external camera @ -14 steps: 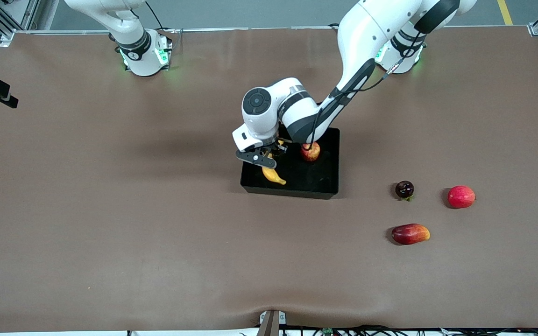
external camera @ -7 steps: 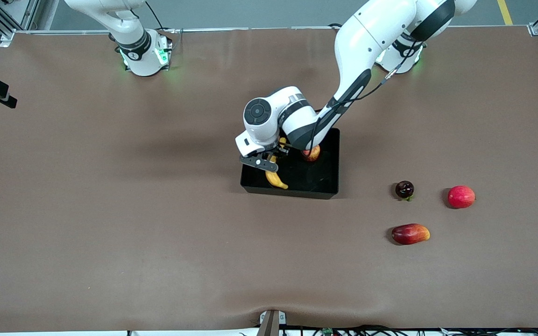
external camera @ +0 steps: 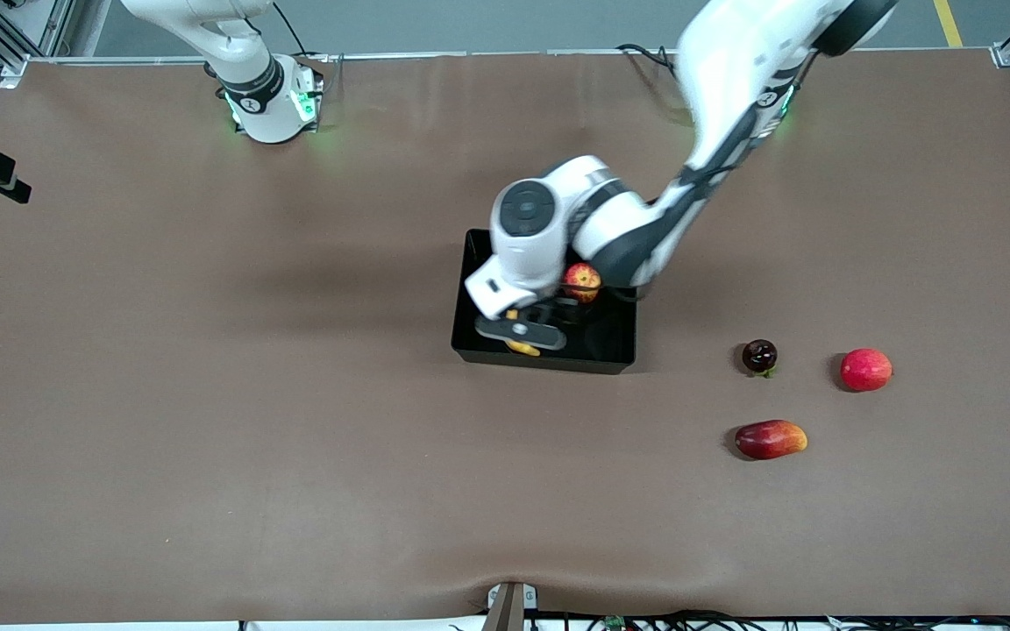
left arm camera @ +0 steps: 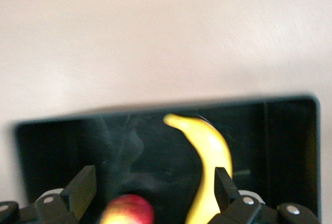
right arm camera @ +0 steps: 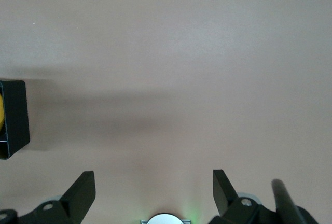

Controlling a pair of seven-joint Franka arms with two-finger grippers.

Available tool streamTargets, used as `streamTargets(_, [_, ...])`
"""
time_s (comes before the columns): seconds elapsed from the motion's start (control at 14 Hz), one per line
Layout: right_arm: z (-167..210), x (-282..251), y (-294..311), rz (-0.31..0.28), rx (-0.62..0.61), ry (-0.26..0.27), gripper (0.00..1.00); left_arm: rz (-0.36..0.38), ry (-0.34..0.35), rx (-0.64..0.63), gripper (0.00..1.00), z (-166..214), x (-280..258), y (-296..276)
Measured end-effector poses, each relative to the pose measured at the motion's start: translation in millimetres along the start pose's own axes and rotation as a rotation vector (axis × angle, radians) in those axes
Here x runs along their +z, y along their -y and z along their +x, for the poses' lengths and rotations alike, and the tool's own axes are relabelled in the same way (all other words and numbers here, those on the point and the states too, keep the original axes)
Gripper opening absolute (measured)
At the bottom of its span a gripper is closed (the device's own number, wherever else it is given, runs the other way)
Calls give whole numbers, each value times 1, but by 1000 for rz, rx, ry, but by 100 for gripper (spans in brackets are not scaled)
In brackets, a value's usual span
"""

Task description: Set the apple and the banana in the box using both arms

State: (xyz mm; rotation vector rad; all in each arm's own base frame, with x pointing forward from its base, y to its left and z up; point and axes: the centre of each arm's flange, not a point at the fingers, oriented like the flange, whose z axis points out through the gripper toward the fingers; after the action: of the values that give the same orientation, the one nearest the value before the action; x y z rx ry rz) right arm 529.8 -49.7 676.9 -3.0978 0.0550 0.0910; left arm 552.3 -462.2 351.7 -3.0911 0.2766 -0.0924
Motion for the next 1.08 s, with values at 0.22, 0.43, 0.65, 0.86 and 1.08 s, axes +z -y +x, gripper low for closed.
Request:
streamTargets(0.22, [0,0,0,0,0,0,100,34,-65,-114,100,23,-87,79])
streamTargets(0.43, [0,0,0,0,1,1,100,98,-65,-202,100,15,-157,142])
streamTargets(0.65, [0,0,0,0,1,1,100,74,-30,-214,100,4,-210,204])
streamTargets(0.86, [0,0,-1,1,1,1,100,65,17,-245,100,-12,-250,290])
streamTargets(1.08, [0,0,0,1,1,1,100,85,79,-191,100,-32,-268,347])
